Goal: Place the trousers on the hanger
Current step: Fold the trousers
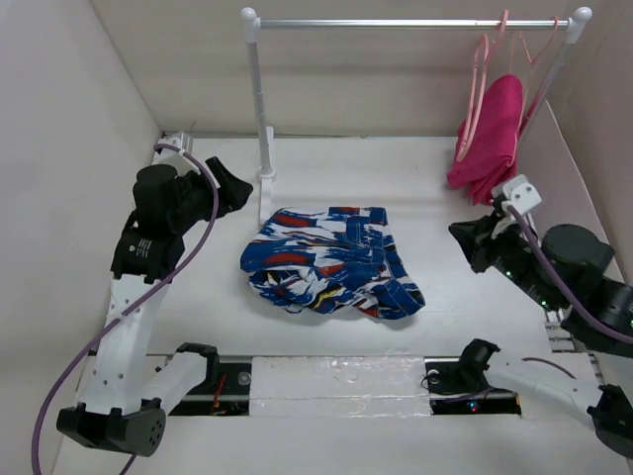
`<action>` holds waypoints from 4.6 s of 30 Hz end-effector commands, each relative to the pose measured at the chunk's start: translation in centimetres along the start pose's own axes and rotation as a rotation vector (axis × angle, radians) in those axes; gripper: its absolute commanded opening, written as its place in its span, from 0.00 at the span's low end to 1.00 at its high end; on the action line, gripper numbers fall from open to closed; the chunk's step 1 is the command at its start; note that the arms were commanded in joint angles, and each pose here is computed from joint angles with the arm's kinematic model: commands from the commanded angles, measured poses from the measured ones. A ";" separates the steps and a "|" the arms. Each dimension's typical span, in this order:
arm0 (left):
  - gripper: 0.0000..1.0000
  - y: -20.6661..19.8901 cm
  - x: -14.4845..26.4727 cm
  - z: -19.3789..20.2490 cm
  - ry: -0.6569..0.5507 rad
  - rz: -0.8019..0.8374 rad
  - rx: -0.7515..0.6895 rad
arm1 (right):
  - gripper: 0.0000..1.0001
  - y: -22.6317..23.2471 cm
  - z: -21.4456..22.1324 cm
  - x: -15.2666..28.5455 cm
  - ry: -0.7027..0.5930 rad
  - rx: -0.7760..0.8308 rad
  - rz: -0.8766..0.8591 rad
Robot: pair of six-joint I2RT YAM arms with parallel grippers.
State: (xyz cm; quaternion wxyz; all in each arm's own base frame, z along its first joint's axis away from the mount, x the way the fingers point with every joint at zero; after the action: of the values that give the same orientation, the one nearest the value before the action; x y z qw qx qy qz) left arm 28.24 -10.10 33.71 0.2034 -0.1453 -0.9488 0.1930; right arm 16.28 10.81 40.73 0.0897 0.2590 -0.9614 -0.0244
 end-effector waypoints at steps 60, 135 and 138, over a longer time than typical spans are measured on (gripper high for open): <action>0.99 6.5 0.5 -3.8 -0.022 -0.449 0.008 | 0.00 -0.3 7.9 -9.9 0.301 -0.172 0.088; 0.70 3.2 -11.6 12.0 0.234 -0.574 -0.199 | 0.66 1.6 32.5 -13.1 0.741 -0.191 0.004; 0.64 5.6 -7.7 11.9 0.162 -0.619 -0.028 | 0.63 1.8 32.3 -13.2 0.735 -0.182 0.001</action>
State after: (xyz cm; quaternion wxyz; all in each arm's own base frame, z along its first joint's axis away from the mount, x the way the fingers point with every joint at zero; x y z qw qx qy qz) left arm 33.15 -15.10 15.71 0.3627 0.0909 -0.9273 0.0183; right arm 19.73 18.00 5.09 0.4774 0.2308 -0.8478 -0.0119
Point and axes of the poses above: each gripper's point midway between its finger pads, its own x axis back along the fingers, its own y axis along the line the jaws close on, z = x × y, the point moved 1 cm from there along x, back along the fingers, and after that the axes turned 8 degrees about -x, right-handed, at the moved point
